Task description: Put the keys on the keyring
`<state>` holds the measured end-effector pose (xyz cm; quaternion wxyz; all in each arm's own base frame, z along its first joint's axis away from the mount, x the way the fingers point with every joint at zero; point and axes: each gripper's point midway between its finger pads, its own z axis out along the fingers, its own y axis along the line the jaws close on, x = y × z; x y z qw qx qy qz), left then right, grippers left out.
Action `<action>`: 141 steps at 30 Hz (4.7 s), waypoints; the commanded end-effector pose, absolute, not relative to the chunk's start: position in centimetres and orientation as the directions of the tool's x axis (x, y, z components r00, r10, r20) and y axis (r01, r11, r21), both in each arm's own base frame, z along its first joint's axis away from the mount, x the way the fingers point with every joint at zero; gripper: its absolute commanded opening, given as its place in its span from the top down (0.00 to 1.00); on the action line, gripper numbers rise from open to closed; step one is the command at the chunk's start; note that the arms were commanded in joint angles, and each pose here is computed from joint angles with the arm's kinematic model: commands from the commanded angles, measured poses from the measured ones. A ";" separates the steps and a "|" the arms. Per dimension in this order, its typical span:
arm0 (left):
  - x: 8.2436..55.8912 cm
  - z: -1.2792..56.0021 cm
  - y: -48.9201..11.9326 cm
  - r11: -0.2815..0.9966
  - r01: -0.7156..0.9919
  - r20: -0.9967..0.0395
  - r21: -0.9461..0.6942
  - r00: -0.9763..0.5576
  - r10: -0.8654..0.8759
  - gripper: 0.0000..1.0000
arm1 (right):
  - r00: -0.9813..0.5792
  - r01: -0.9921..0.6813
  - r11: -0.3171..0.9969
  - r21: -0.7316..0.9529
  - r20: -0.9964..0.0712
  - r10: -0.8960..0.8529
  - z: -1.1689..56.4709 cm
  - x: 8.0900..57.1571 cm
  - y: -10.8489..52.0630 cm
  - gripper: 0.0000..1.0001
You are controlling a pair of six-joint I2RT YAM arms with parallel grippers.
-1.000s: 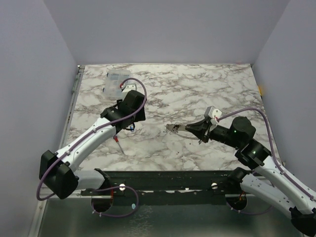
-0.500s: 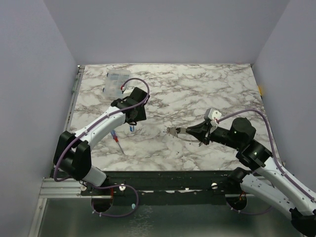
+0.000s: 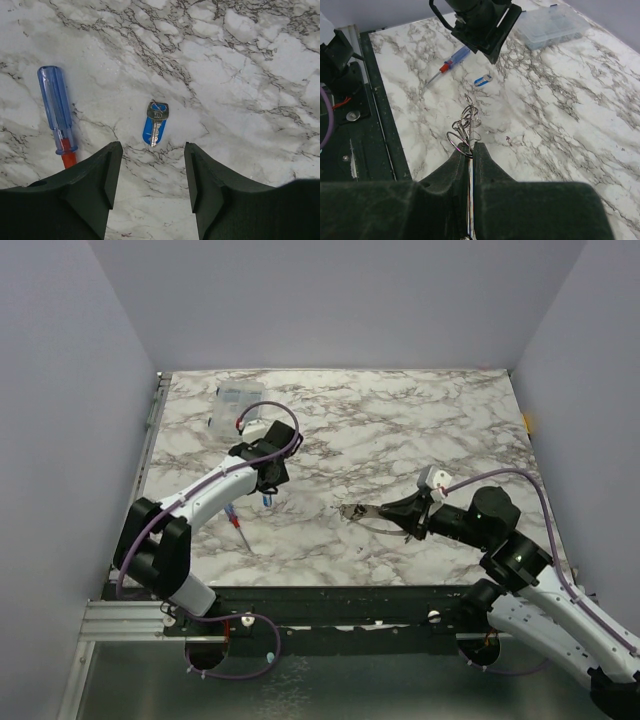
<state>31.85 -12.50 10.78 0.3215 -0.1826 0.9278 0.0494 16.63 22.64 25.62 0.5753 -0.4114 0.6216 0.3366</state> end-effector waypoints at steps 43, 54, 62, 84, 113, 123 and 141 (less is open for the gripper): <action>34.0 3.6 -11.4 0.857 -0.514 -0.651 -0.043 -0.636 -0.414 0.56 | -0.019 -0.912 0.409 -0.022 -0.995 -0.097 25.0 16.4 23.5 0.99; 33.9 3.6 -11.5 0.861 -0.505 -0.659 -0.064 -0.626 -0.417 0.66 | -0.025 -0.915 0.403 -0.019 -0.994 -0.102 24.9 16.3 23.7 0.99; 34.1 3.8 -11.5 0.864 -0.499 -0.664 -0.068 -0.623 -0.413 0.67 | -0.025 -0.918 0.397 -0.018 -0.994 -0.103 24.8 16.2 23.7 0.99; 34.4 5.3 -11.7 0.891 -0.448 -0.695 -0.074 -0.617 -0.368 0.59 | -0.024 -0.924 0.382 -0.017 -0.995 -0.102 24.9 15.9 23.9 0.99; 33.7 3.0 -11.9 0.895 -0.444 -0.664 -0.053 -0.654 -0.364 0.64 | -0.036 -0.930 0.368 -0.006 -0.993 -0.108 24.7 15.6 24.2 0.99; 33.8 2.5 -11.9 0.899 -0.434 -0.661 -0.049 -0.661 -0.355 0.79 | -0.039 -0.930 0.367 -0.004 -0.993 -0.111 24.7 15.6 24.2 0.99; 33.5 4.3 -12.7 0.941 -0.332 -0.674 -0.061 -0.682 -0.284 1.00 | -0.038 -0.933 0.361 -0.005 -0.993 -0.112 24.6 15.6 24.3 0.99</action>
